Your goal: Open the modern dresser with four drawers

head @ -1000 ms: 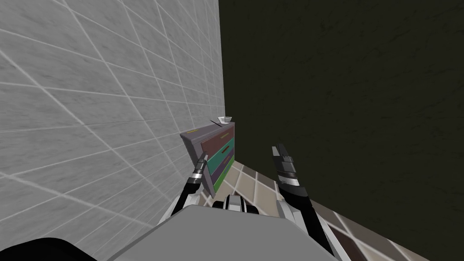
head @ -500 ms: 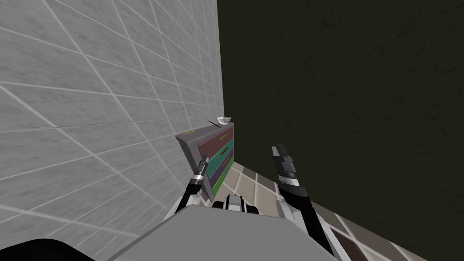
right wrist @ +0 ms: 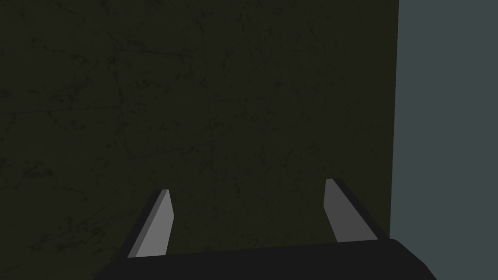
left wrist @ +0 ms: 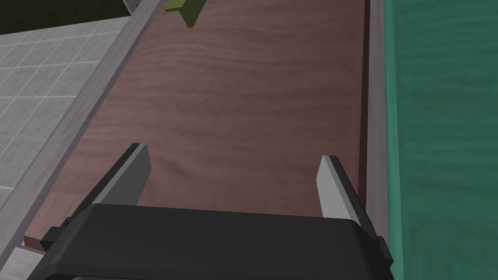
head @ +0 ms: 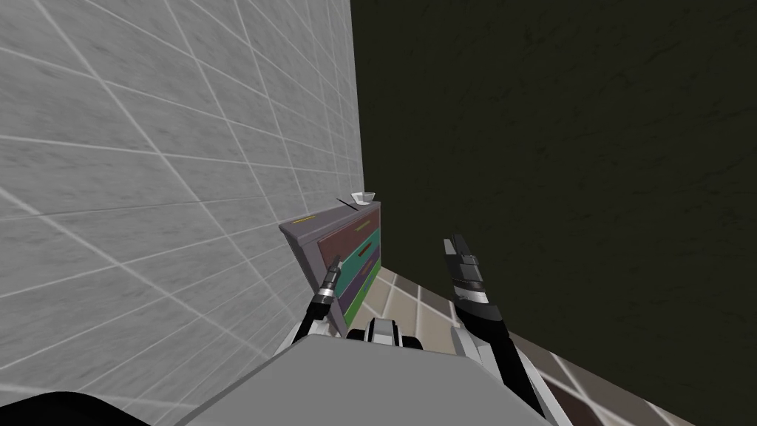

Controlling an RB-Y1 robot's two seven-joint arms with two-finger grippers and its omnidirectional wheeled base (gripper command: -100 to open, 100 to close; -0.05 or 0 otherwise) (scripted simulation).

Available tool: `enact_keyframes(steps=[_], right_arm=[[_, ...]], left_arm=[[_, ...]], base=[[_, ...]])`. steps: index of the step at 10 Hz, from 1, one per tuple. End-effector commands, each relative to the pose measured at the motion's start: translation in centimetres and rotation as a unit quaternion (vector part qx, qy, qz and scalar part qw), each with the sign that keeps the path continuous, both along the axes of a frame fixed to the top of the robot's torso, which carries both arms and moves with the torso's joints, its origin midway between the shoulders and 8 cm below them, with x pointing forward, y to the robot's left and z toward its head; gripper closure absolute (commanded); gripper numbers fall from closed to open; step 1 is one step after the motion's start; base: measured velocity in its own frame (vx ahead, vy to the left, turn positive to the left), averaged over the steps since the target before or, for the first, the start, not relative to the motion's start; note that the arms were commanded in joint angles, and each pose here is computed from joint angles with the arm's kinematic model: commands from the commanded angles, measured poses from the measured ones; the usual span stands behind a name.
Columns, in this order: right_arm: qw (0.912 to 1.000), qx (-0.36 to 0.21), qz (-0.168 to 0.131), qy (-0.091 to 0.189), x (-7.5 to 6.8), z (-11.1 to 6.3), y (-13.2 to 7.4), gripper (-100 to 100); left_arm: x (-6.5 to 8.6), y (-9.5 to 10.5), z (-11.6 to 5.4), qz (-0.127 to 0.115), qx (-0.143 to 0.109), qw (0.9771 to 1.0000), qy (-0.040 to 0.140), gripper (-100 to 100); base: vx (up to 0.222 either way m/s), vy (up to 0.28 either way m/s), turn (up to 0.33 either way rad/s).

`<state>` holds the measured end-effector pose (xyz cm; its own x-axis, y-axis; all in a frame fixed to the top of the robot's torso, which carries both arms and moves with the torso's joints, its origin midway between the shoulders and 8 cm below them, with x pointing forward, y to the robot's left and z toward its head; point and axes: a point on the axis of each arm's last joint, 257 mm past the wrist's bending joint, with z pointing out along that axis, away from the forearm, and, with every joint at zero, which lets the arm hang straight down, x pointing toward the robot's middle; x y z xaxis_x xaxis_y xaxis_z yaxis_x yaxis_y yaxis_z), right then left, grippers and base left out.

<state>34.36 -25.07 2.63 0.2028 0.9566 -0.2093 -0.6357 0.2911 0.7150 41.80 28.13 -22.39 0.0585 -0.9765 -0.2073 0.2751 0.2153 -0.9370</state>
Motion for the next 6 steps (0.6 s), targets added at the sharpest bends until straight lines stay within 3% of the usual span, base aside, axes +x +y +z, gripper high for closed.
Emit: enact_keyframes(steps=[1,6], right_arm=[[1.0,0.0,0.0,0.0,0.0,0.0,0.0,0],[1.0,0.0,0.0,0.0,0.0,0.0,0.0,0]], left_arm=[[0.2,0.3,-2.5,0.0,-0.004,0.9997,0.022,-100],[0.4,0.2,-5.6,-0.001,-0.013,0.9987,0.049,-100]], base=[[0.058,0.0,-0.027],[0.058,0.005,-0.016]])
